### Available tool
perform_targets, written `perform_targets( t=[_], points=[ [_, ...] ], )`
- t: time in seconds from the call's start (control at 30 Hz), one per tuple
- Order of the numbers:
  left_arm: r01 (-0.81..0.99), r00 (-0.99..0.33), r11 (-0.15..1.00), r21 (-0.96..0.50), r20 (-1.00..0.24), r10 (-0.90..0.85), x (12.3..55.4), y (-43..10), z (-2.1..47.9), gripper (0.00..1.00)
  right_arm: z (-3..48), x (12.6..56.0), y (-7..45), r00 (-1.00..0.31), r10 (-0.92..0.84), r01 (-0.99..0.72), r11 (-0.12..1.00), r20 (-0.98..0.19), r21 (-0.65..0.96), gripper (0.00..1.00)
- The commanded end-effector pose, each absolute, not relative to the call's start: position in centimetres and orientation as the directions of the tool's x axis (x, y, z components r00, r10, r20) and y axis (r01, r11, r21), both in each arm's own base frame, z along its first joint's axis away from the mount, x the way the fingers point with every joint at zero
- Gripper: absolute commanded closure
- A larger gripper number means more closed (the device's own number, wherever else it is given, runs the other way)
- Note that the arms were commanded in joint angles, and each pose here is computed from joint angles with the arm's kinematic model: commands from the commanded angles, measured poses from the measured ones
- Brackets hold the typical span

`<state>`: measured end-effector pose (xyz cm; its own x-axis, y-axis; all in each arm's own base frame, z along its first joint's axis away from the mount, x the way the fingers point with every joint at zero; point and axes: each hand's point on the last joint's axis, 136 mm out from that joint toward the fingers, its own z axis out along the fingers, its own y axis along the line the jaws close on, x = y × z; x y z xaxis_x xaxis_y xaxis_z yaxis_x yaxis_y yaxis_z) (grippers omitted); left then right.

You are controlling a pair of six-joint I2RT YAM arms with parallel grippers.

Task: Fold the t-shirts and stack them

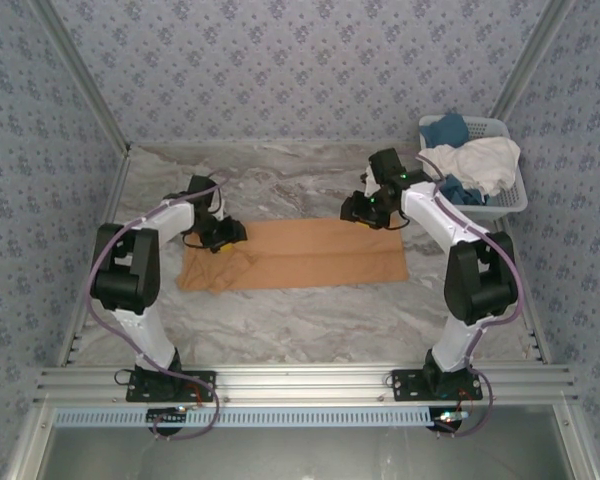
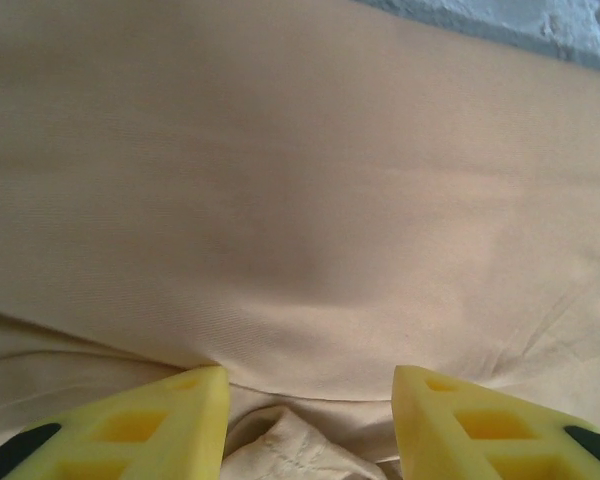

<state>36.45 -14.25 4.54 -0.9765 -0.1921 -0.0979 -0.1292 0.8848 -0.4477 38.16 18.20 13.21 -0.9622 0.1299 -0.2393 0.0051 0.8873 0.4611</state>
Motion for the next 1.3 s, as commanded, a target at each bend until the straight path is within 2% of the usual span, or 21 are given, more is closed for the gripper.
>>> perform_targets(
  t=[0.0,0.3,0.43,0.5,0.87,1.07,1.13,1.2,1.27],
  points=[
    [-0.063,-0.988,0.878,-0.474,-0.093,-0.121,35.5,-15.8,4.0,0.55,13.7,37.0,18.3,-0.967,0.138,0.019,0.875,-0.213,0.484,0.53],
    [-0.064,-0.988,0.89,-0.452,-0.095,-0.119,33.9,-16.1,4.8,0.65,14.1,36.7,18.5,-0.967,0.143,0.022,0.87,-0.211,0.492,0.53],
    [-0.079,-0.99,0.89,-0.448,-0.069,-0.122,32.7,-16.4,5.0,0.76,13.9,36.6,18.5,-0.969,0.14,0.022,0.869,-0.203,0.494,0.53],
    [-0.088,-0.991,0.887,-0.453,-0.048,-0.123,32.0,-16.8,5.0,0.79,13.8,36.5,18.5,-0.969,0.139,0.021,0.868,-0.202,0.496,0.53],
    [-0.144,-0.99,0.869,-0.474,0.07,-0.126,28.4,-20.0,5.3,0.82,13.5,36.1,18.0,-0.97,0.148,0.035,0.868,-0.191,0.495,0.54],
    [-0.204,-0.975,0.851,-0.484,0.183,-0.129,25.7,-21.5,6.0,0.84,13.4,36.0,17.6,-0.97,0.155,0.042,0.87,-0.189,0.492,0.54],
    [-0.202,-0.976,0.844,-0.497,0.176,-0.13,25.6,-21.5,7.0,0.84,13.3,35.9,17.5,-0.97,0.157,0.046,0.87,-0.187,0.49,0.54],
    [-0.185,-0.983,0.861,-0.474,0.1,-0.155,26.7,-20.2,8.8,0.84,13.4,35.9,17.4,-0.969,0.158,0.046,0.871,-0.19,0.489,0.54],
    [-0.213,-0.975,0.866,-0.452,0.035,-0.221,28.2,-18.2,9.9,0.79,13.3,35.9,17.3,-0.968,0.159,0.046,0.871,-0.193,0.489,0.54]
  ],
)
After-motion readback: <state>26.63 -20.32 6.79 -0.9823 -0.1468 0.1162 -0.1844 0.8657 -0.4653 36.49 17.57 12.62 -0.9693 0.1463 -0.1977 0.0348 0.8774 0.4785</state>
